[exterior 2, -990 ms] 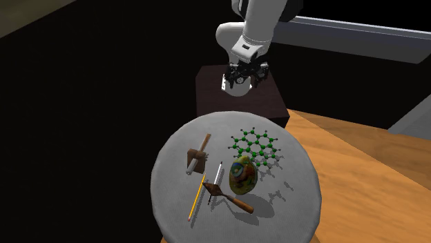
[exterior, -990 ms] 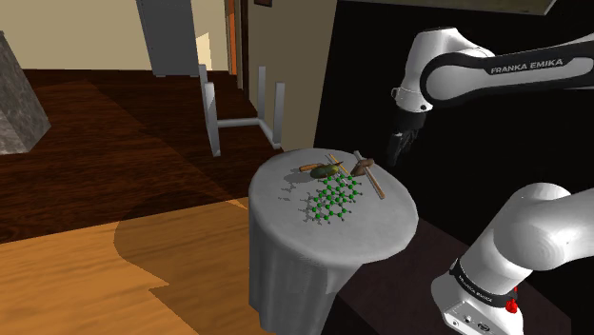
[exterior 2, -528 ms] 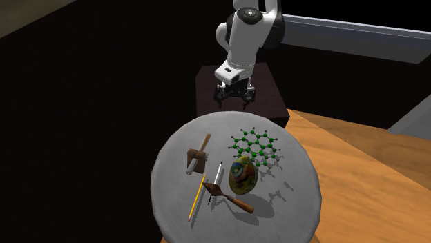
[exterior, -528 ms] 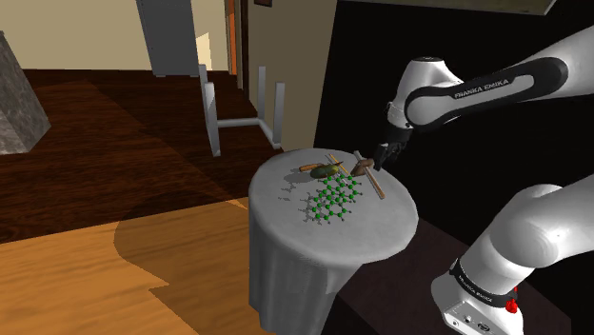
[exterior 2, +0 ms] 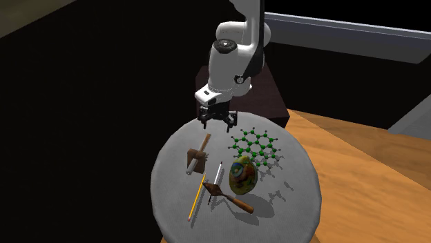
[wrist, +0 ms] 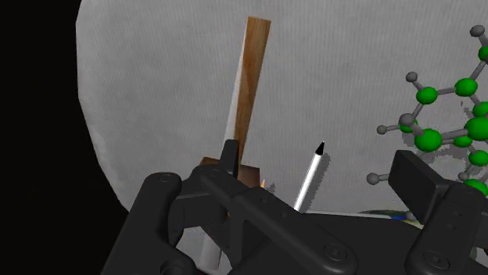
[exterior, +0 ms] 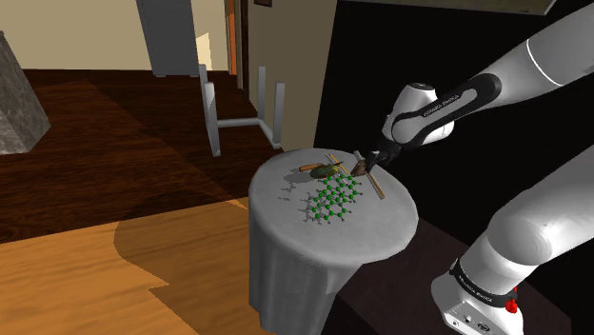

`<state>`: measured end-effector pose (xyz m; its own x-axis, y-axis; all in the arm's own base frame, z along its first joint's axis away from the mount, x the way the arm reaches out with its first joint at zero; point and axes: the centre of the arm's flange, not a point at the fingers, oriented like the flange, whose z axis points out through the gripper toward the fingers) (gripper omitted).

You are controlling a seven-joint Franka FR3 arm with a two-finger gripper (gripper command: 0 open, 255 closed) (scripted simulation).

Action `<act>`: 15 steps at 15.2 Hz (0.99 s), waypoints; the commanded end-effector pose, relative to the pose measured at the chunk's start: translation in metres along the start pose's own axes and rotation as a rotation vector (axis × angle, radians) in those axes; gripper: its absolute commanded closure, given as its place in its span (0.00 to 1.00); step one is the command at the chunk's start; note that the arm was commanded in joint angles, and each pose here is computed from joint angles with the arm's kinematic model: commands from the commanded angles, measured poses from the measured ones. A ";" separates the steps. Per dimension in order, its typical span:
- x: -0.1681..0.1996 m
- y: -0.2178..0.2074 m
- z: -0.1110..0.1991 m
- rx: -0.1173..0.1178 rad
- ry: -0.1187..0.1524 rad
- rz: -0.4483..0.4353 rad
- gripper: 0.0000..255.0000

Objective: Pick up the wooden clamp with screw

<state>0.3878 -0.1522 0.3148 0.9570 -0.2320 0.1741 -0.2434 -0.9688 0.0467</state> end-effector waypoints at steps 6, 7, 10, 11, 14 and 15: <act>0.030 0.048 0.067 0.003 0.107 0.129 0.00; 0.034 0.055 0.076 0.004 0.122 0.148 0.00; 0.033 0.056 0.088 0.004 0.124 0.151 0.00; 0.032 0.055 0.093 0.004 0.124 0.151 0.00; 0.029 0.055 0.109 0.004 0.124 0.151 0.00; 0.028 0.054 0.117 0.004 0.124 0.151 0.00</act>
<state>0.4201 -0.2227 0.2149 0.8830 -0.3620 0.2986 -0.3813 -0.9244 0.0068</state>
